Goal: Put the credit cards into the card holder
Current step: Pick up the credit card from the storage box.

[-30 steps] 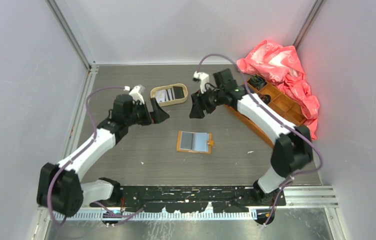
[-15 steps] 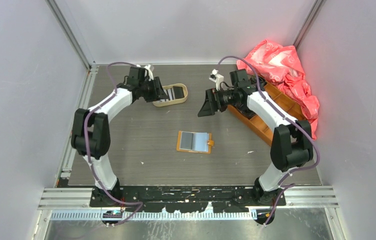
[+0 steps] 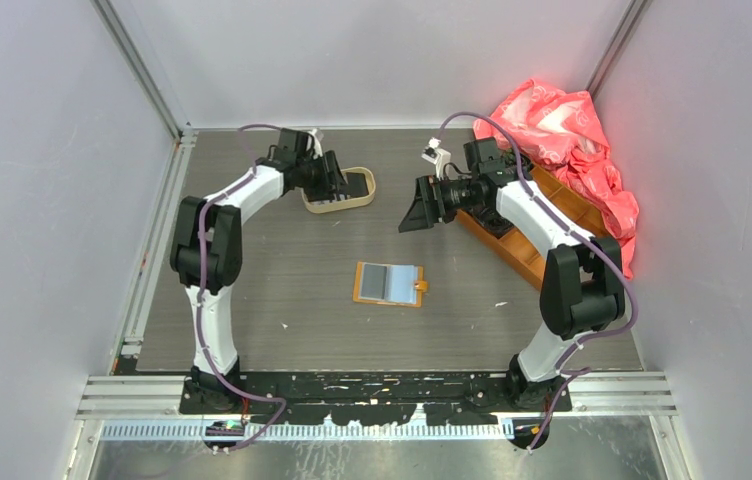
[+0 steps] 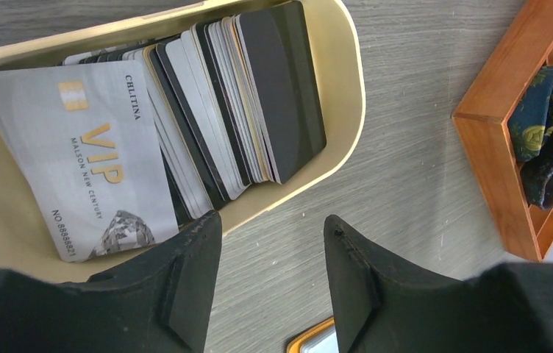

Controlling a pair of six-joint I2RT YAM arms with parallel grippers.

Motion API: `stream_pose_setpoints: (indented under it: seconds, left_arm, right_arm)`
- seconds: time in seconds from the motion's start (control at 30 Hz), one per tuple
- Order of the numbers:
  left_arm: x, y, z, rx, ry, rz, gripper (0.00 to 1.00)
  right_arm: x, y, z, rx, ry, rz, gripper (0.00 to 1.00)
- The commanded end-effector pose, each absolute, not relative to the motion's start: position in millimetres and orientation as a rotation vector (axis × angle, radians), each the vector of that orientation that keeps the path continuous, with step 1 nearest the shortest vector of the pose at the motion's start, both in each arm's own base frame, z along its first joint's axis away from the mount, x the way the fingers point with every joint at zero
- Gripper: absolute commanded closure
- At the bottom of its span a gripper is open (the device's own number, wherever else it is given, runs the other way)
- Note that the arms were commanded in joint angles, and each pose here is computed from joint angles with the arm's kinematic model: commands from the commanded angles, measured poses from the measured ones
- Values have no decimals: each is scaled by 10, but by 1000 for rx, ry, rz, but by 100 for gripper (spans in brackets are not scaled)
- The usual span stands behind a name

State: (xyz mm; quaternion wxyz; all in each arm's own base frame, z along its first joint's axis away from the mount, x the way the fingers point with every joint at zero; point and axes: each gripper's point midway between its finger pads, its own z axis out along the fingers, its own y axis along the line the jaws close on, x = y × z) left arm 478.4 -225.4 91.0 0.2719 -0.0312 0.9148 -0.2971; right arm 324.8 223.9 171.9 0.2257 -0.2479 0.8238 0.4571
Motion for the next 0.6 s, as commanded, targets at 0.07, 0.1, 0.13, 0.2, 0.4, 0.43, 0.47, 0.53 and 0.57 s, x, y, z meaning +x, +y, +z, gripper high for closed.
stream_pose_setpoints:
  seconds: [0.07,0.1,0.13,0.2,0.4,0.43,0.47,0.53,0.57]
  left_arm:
    - [5070,-2354,1151,-108,2365,-840,46]
    - [5082,-2363,1163,-111,2360,-844,46]
    - [5096,-2365,1179,-114,2353,-846,46]
    - [5121,-2383,1219,-117,2337,-861,46]
    - [5191,-2380,1183,-140,2349,-841,49]
    - [5206,-2349,1173,-155,2359,-804,49]
    - [5196,-2295,1146,-156,2381,-741,49]
    - [5211,-2172,1146,-132,2392,-581,50]
    - [5215,-2111,1142,-120,2395,-500,50]
  right_arm:
    - [3291,2301,1863,-728,2211,1296,12]
    - [3287,2301,1853,-728,2215,1298,12]
    - [3290,2299,1845,-730,2215,1297,12]
    - [3290,2296,1823,-732,2222,1299,12]
    - [3286,2305,1790,-735,2234,1316,12]
    - [3285,2305,1790,-735,2235,1318,12]
    - [3283,2307,1789,-736,2235,1320,13]
    - [3278,2310,1798,-736,2233,1323,13]
    - [3281,2308,1800,-735,2233,1323,13]
